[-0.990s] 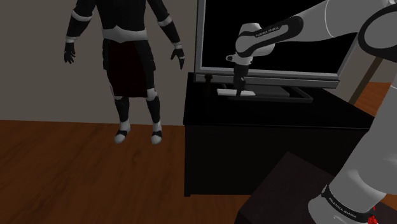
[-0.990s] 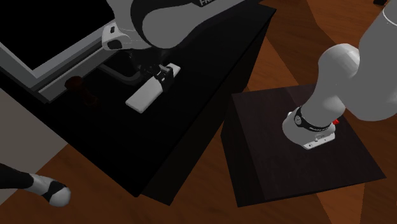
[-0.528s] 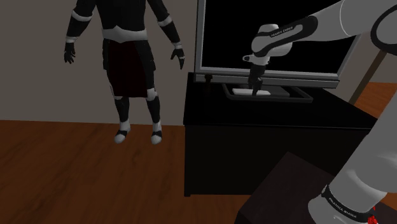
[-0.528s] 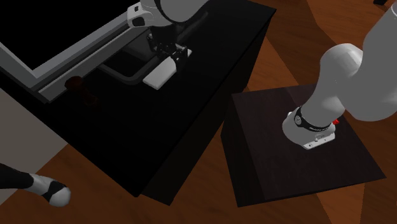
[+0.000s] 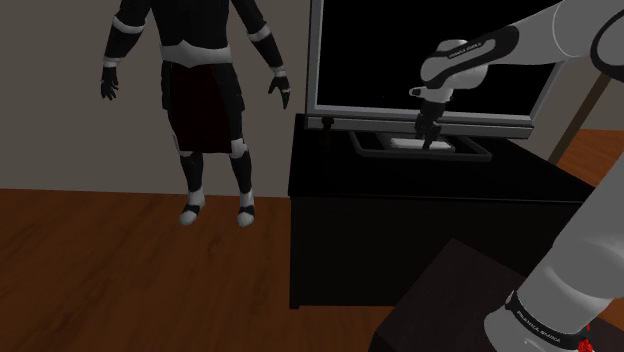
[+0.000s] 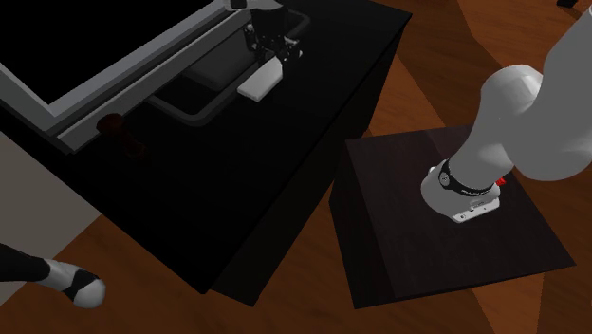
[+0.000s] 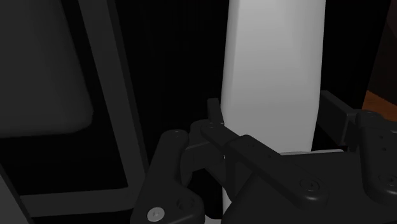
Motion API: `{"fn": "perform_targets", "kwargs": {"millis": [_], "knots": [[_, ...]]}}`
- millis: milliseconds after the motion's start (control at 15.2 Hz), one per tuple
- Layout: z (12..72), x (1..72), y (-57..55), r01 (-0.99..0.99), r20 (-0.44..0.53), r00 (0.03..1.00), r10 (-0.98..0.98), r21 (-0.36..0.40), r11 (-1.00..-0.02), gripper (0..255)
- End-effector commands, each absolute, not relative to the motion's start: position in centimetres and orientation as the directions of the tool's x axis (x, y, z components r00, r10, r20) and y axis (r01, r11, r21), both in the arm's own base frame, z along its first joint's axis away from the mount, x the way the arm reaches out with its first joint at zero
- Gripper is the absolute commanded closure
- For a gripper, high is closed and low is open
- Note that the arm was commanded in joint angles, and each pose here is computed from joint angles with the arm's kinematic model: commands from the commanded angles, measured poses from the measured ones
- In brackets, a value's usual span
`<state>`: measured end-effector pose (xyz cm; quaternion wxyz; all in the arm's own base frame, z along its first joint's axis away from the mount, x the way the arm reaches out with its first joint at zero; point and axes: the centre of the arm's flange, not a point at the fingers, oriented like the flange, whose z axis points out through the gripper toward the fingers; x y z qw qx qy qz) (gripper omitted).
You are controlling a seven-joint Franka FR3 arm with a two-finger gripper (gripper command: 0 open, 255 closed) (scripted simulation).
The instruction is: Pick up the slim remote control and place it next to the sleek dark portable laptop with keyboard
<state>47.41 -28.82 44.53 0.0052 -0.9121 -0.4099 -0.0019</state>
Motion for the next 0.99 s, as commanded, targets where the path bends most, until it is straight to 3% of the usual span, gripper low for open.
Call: {"fn": "perform_targets", "kwargs": {"millis": [0,924], "knots": [[44.4,45.9,-31.0,0.749,0.008,0.663,0.749,-0.008,-0.663,255],[42.4,38.9,-42.1,0.749,0.008,0.663,0.749,-0.008,-0.663,255]]}}
